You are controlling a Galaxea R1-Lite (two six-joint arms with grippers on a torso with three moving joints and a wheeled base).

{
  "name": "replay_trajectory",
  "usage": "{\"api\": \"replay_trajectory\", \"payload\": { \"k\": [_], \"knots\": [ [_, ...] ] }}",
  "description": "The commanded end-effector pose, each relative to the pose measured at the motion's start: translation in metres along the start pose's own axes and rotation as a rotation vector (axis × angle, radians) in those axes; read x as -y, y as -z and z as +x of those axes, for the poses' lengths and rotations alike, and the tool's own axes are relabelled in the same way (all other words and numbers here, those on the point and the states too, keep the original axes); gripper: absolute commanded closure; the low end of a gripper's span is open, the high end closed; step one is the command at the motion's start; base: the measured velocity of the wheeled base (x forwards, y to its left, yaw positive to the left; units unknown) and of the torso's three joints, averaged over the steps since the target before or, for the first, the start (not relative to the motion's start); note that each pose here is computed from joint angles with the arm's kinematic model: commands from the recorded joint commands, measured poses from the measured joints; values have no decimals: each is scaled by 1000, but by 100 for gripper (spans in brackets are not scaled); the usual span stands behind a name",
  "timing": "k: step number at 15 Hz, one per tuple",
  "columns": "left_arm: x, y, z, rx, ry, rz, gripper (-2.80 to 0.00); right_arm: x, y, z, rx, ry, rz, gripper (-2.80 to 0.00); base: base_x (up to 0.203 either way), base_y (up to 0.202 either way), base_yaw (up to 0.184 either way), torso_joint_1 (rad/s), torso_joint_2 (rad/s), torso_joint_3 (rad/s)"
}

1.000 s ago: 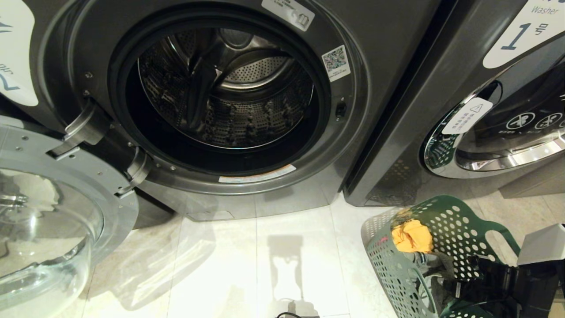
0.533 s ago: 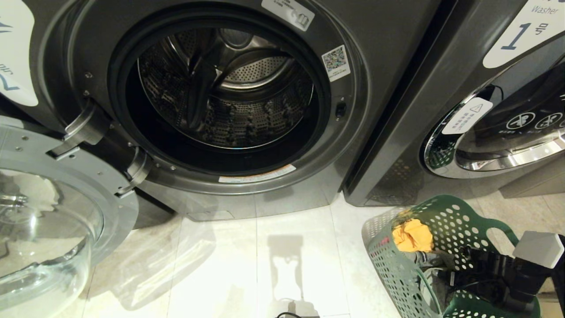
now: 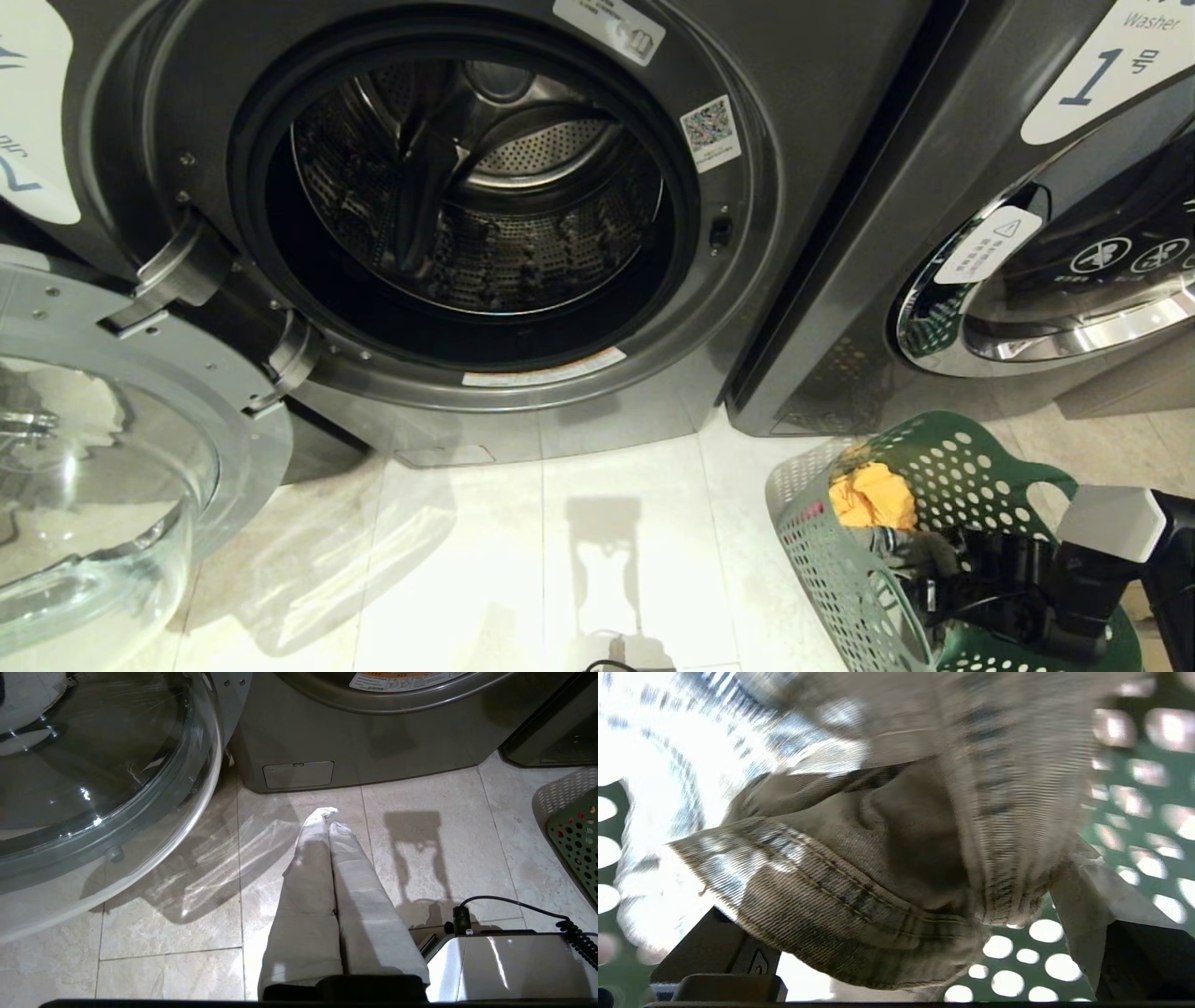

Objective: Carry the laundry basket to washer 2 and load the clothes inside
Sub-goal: Place the clothes into the washing machine

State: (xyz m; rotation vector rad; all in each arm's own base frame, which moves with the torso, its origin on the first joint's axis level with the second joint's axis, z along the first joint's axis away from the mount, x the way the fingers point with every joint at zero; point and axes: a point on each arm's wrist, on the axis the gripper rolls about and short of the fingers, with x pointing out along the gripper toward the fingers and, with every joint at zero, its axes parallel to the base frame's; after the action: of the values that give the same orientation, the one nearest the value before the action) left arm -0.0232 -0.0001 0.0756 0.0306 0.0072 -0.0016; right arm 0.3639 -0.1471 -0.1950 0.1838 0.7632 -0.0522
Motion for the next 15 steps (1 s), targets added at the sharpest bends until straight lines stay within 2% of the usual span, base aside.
{"api": "replay_trajectory", "payload": {
  "k": [1,4,8,12,15],
  "knots": [
    [0,0,0,-2,0,0,0,-11,1,6,-1,-23,-22,0,0,0,0,0,0,0],
    [0,0,0,-2,0,0,0,-13,3,14,3,-20,-26,0,0,0,0,0,0,0],
    [0,0,0,-3,0,0,0,-14,-24,-9,7,-13,-20,0,0,0,0,0,0,0],
    [0,0,0,-2,0,0,0,-30,-68,-90,11,-7,-18,0,0,0,0,0,0,0],
    [0,0,0,-2,0,0,0,-43,-90,-164,72,12,-35,0,0,0,0,0,0,0]
  ]
}}
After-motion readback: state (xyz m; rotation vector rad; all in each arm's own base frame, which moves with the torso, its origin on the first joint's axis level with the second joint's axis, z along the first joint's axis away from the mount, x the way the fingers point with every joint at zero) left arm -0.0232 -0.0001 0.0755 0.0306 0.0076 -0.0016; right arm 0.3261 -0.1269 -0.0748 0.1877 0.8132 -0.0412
